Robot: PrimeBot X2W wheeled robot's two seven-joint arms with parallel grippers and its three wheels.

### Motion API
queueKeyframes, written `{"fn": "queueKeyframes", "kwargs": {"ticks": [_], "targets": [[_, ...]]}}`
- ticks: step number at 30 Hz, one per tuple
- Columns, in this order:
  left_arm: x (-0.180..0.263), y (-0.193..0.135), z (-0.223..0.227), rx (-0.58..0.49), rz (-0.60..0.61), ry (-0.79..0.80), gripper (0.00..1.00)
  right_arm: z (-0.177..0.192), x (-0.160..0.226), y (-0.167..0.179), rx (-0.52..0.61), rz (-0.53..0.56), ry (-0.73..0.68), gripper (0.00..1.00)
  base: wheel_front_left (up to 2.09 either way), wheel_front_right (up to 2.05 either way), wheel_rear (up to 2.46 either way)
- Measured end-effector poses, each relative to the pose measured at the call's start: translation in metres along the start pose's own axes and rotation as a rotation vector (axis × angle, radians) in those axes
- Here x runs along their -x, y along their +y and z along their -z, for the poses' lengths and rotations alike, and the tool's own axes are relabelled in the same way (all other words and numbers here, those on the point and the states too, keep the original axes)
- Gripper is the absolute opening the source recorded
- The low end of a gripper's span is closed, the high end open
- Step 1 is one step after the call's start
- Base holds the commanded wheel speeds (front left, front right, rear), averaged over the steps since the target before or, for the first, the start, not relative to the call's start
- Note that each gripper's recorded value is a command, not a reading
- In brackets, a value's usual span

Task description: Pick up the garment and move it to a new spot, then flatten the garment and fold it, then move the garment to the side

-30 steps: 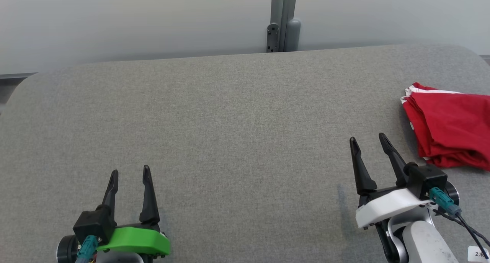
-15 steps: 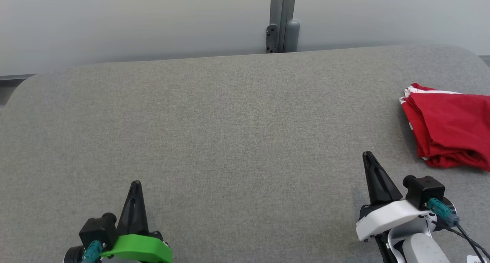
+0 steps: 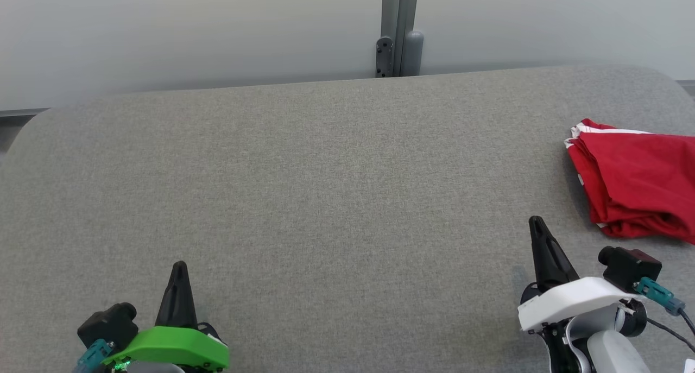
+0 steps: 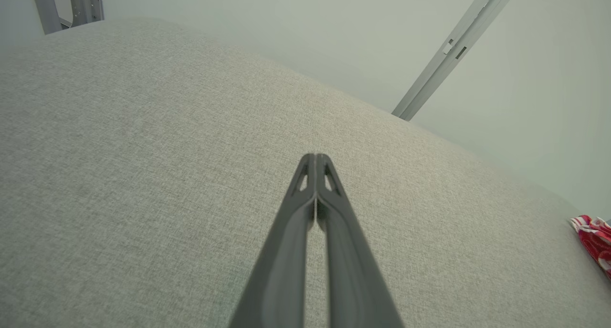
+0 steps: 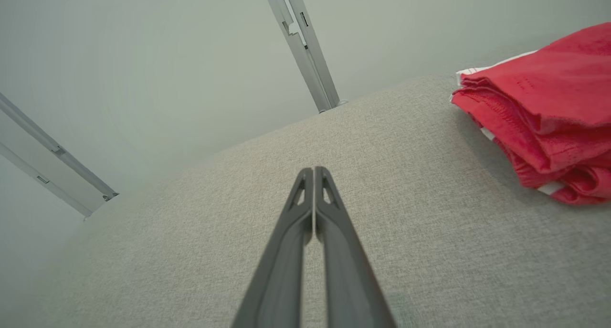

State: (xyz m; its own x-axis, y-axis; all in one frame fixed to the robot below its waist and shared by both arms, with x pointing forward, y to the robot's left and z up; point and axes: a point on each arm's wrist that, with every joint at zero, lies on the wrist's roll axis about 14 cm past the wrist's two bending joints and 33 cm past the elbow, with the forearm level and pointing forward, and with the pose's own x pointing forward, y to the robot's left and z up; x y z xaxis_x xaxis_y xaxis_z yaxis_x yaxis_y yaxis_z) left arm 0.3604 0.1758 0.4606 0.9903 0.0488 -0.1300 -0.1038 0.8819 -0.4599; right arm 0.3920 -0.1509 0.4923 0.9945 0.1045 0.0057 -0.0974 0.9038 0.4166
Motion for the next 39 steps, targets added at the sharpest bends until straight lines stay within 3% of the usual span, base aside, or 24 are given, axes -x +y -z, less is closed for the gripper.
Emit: {"fn": "queueKeyframes", "kwargs": {"ticks": [39], "targets": [[-0.012, 0.008, -0.013, 0.517, -0.008, 0.032, 0.00, -0.008, 0.004, -0.025, -0.539, 0.100, -0.009, 0.00, 0.00, 0.00, 0.00]]}}
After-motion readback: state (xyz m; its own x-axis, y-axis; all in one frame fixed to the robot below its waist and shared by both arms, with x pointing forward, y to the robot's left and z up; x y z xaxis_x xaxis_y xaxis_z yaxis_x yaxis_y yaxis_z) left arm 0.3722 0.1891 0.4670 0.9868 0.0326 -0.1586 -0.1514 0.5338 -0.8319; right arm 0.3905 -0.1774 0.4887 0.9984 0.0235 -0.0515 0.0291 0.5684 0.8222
